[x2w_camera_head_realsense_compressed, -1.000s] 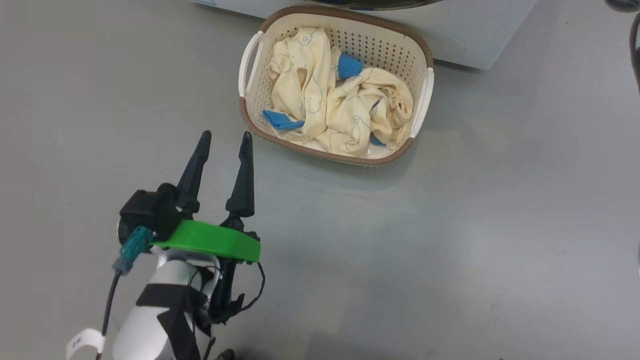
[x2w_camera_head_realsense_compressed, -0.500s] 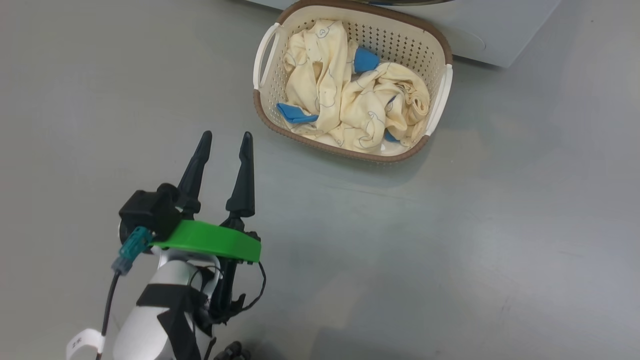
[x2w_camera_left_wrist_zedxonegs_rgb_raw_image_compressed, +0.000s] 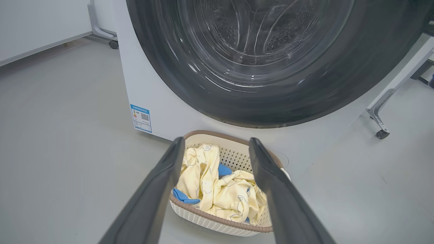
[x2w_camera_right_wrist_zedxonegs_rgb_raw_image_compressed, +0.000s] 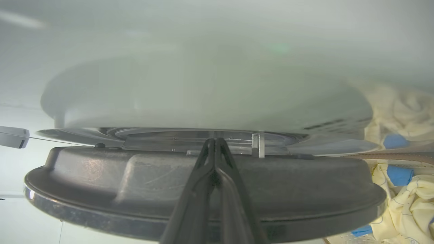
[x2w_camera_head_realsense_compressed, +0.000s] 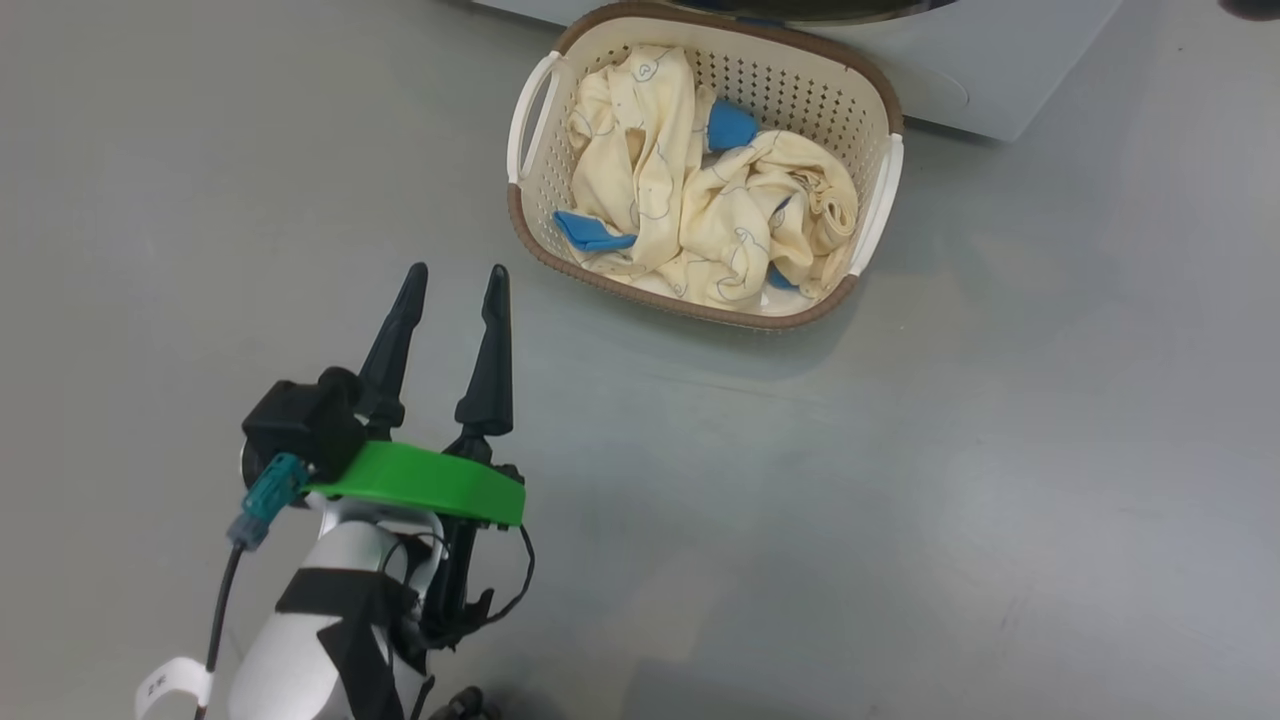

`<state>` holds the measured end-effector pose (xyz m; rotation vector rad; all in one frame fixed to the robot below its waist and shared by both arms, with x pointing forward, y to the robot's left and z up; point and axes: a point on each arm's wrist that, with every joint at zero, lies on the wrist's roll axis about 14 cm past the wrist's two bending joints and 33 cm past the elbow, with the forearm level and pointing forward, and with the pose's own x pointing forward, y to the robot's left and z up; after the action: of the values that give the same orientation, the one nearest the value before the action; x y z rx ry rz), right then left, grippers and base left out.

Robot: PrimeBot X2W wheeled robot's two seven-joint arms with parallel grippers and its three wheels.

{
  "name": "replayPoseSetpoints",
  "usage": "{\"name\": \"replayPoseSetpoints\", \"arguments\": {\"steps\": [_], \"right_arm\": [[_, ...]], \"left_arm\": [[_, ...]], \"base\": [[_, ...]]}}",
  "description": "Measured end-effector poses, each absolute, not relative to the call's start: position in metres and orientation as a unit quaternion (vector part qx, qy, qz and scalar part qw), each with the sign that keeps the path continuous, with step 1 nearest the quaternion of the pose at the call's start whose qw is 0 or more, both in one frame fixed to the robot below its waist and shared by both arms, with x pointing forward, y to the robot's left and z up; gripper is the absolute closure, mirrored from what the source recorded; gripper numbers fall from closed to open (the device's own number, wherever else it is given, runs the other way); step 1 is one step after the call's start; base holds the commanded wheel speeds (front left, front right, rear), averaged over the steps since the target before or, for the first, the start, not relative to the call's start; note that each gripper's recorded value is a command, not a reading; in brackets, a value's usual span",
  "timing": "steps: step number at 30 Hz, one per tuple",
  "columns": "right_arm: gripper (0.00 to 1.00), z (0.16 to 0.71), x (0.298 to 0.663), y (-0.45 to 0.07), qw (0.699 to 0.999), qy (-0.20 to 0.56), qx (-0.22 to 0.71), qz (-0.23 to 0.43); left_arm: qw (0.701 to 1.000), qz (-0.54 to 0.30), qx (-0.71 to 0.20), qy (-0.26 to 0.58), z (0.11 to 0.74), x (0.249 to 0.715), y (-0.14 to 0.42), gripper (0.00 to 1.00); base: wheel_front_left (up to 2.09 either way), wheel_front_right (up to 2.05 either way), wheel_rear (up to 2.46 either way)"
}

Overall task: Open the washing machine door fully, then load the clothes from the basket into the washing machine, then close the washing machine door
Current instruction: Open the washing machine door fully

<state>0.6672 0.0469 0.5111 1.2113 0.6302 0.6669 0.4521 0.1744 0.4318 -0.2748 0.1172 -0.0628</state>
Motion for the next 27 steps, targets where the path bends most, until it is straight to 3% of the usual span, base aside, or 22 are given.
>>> {"name": "replayPoseSetpoints", "arguments": {"steps": [5, 27], "right_arm": [[1.0, 0.516, 0.662, 0.051, 0.709, 0.298, 0.557, 0.313], [1.0, 0.514, 0.63, 0.064, 0.69, 0.356, 0.527, 0.346]], "left_arm": [[0.989, -0.033, -0.136, 0.055, 0.436, 0.451, 0.173, 0.0], [0.989, -0.04, -0.137, 0.037, 0.451, 0.449, 0.17, 0.0]], "base": [[0.0, 0.0, 0.0], [0.0, 0.0, 0.0]]}}
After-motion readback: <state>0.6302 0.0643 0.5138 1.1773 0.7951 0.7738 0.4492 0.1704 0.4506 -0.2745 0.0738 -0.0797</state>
